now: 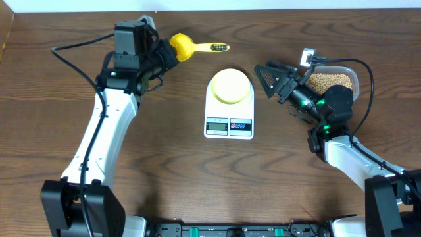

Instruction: Scoop item into bowl and weigh 50g on scale

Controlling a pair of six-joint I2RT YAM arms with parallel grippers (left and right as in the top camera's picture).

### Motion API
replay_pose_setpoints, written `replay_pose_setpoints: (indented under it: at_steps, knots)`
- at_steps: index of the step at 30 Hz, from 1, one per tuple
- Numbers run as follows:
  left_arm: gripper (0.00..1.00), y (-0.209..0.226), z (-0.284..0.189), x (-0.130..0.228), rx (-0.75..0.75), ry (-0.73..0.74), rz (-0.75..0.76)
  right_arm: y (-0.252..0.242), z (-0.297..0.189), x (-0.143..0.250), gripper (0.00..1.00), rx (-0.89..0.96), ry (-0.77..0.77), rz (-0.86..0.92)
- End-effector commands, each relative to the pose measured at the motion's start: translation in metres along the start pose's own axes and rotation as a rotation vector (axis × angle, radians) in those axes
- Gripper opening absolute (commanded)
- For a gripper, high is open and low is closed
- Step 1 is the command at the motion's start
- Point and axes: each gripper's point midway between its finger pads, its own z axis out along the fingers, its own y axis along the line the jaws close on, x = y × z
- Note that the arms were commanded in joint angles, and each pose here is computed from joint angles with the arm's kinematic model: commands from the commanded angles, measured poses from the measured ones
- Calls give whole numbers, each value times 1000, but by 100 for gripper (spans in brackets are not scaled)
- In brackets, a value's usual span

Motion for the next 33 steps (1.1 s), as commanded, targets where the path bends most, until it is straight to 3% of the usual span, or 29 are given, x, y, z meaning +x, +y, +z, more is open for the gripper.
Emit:
replay_pose_setpoints:
  at_steps: [1,33]
  knots:
    - [8,-14,2,12,24,26,10,11,4,-7,93,-30,-25,36]
    - [8,-76,11,57,132,96,120,32,16,9,89,-80,-5,62]
